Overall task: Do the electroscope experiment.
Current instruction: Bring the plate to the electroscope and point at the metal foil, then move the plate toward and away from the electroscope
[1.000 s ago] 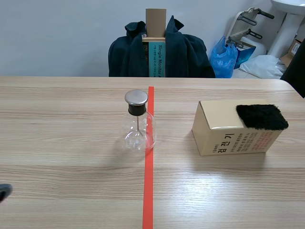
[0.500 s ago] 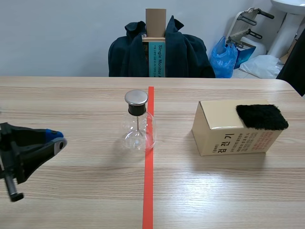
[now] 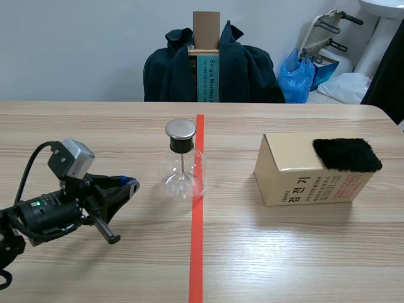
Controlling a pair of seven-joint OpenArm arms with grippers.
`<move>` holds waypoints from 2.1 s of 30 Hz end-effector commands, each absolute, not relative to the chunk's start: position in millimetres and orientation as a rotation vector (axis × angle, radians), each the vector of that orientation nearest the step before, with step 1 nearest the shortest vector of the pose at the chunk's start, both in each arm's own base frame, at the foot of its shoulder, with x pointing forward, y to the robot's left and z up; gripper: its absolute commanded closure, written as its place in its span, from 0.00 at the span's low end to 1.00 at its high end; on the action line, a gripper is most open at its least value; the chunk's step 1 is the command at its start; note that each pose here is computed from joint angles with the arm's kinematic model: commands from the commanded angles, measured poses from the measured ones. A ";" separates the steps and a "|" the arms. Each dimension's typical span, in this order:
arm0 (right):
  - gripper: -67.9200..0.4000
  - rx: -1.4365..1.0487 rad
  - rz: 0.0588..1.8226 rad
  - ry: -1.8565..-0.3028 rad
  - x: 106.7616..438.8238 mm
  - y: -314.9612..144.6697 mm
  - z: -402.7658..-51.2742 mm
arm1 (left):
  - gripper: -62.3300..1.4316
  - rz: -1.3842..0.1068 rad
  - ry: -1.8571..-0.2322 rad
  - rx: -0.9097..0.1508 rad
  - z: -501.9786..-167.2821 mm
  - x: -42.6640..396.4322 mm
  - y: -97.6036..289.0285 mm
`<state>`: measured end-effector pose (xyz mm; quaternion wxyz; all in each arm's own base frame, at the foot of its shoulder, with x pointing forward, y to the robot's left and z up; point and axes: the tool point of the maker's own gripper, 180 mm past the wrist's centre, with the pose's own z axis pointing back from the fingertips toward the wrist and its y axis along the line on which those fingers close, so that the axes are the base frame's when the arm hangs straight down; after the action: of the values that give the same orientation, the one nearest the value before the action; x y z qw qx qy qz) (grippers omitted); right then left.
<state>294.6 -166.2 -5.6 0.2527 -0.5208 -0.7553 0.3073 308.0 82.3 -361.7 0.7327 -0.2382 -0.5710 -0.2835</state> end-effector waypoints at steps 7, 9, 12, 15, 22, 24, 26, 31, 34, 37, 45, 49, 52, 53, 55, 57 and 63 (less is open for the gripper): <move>0.98 -1.202 1.043 -2.048 312.4 -90.9 -74.5 | 0.93 -0.639 -1.334 -0.542 -350.4 311.3 70.1; 0.98 -1.152 1.107 -2.025 315.9 -74.0 -98.1 | 0.93 -0.636 -1.342 -0.527 -350.7 312.9 69.1; 0.98 -1.092 1.198 -1.975 319.6 -54.4 -133.3 | 0.93 -0.632 -1.347 -0.524 -350.7 313.6 67.0; 0.98 -1.036 1.277 -1.924 321.5 -41.1 -166.3 | 0.93 -0.634 -1.350 -0.522 -350.9 313.8 64.2; 0.98 -0.932 1.411 -1.820 320.2 -27.9 -227.0 | 0.93 -0.640 -1.359 -0.507 -351.6 314.6 59.9; 0.98 -0.911 1.425 -1.792 320.4 -28.0 -239.1 | 0.93 -0.640 -1.358 -0.506 -351.7 314.6 59.9; 0.98 -0.895 1.438 -1.776 320.6 -27.7 -247.6 | 0.93 -0.641 -1.358 -0.506 -351.8 314.6 60.0; 0.98 -0.872 1.442 -1.743 326.1 -28.3 -261.9 | 0.93 -0.639 -1.361 -0.497 -351.6 315.5 61.0; 0.98 -0.867 1.447 -1.739 330.6 -28.0 -265.0 | 0.93 -0.637 -1.367 -0.484 -351.6 316.9 62.5; 0.98 -0.863 1.443 -1.733 334.9 -27.5 -267.5 | 0.93 -0.636 -1.367 -0.481 -351.5 317.1 62.8; 0.98 -0.799 1.505 -1.785 328.0 -14.3 -268.4 | 0.93 -0.634 -1.363 -0.480 -353.3 315.5 63.0; 0.98 -0.762 1.543 -1.828 321.4 -6.1 -267.5 | 0.93 -0.635 -1.359 -0.479 -354.1 315.3 63.1; 0.98 -0.728 1.567 -1.836 318.2 -1.9 -269.5 | 0.93 -0.634 -1.361 -0.474 -354.1 315.7 63.8; 0.98 -0.715 1.574 -1.835 317.4 -0.8 -270.7 | 0.93 -0.634 -1.362 -0.471 -354.1 316.0 64.1; 0.98 -0.693 1.586 -1.831 316.1 1.0 -272.8 | 0.93 -0.632 -1.365 -0.463 -354.0 316.8 65.0; 0.98 -0.687 1.589 -1.833 315.4 1.6 -273.2 | 0.93 -0.632 -1.366 -0.459 -354.0 317.2 65.4; 0.98 -0.662 1.613 -1.859 310.8 6.4 -272.5 | 0.93 -0.632 -1.366 -0.459 -354.0 317.2 65.4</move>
<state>306.6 6.0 -285.4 0.3074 -0.2384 -0.6870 0.6137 312.7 68.5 -365.2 0.7183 -0.2027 -0.5993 -0.2895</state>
